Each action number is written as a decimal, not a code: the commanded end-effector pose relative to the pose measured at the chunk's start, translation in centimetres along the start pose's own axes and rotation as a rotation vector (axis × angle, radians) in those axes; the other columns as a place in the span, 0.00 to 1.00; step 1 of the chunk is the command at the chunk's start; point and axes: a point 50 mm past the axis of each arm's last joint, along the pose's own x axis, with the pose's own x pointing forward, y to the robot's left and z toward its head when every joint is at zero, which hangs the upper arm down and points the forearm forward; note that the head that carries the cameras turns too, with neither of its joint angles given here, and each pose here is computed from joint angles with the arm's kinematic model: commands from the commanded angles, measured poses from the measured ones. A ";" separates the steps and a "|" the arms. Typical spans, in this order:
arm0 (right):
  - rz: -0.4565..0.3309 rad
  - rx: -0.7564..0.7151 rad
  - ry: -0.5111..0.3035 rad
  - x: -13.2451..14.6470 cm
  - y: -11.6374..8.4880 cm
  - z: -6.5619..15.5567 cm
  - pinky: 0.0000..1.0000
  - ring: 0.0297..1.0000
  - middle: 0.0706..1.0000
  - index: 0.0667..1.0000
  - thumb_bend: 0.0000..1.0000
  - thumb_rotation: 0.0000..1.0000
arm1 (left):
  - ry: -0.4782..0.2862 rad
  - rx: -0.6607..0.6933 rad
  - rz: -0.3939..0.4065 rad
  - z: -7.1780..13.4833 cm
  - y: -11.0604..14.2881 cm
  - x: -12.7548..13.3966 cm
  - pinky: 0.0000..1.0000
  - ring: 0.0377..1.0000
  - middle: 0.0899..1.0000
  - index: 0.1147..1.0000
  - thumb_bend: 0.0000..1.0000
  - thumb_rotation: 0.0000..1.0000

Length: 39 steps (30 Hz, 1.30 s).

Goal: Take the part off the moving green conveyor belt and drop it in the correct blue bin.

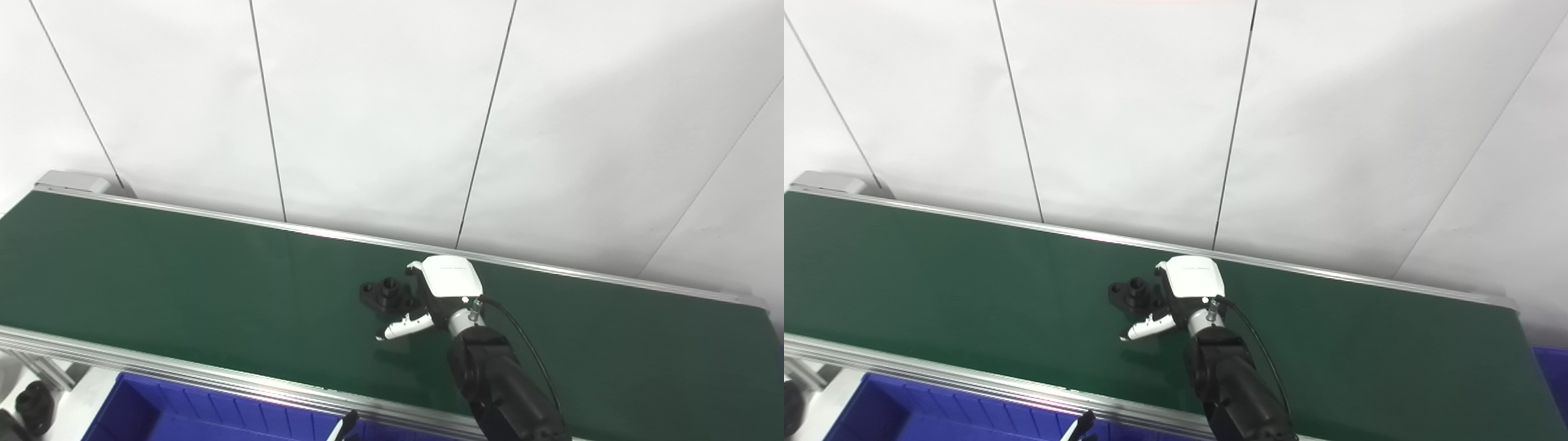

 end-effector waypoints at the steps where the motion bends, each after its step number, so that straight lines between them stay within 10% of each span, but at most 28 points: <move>1: -0.046 0.020 -0.027 0.7 -1.4 1.8 0.48 0.54 0.64 0.75 1.00 0.66 | -0.028 -0.006 0.005 0.8 -0.5 -0.2 0.80 0.96 1.00 1.00 0.79 0.95; 12: -0.074 0.064 -0.042 0.7 -0.2 2.5 0.44 0.54 0.62 0.72 0.97 0.66 | -0.013 0.009 0.008 1.5 -1.3 -0.9 0.79 0.94 1.00 1.00 0.77 0.98; 16: -0.142 0.099 -0.073 0.4 0.6 2.9 0.25 0.32 0.45 0.70 0.83 0.61 | -0.013 0.014 -0.003 1.6 -1.3 -0.9 0.81 0.94 1.00 1.00 0.77 0.95; 19: -0.203 0.161 -0.095 0.2 1.5 2.8 0.16 0.20 0.28 0.53 0.57 0.27 | -0.011 0.017 -0.020 1.7 -1.2 -1.0 0.81 0.95 1.00 1.00 0.75 0.93; 22: -0.255 0.189 -0.105 0.0 2.5 2.7 0.13 0.17 0.24 0.46 0.51 0.14 | -0.009 0.008 -0.026 1.8 -1.1 -1.0 0.82 0.95 1.00 1.00 0.74 0.92; 39: -0.275 0.174 -0.045 -1.4 5.2 2.2 0.11 0.14 0.20 0.45 0.51 0.13 | 0.006 0.014 -0.068 1.7 -0.7 -0.9 0.86 0.98 1.00 1.00 0.78 0.87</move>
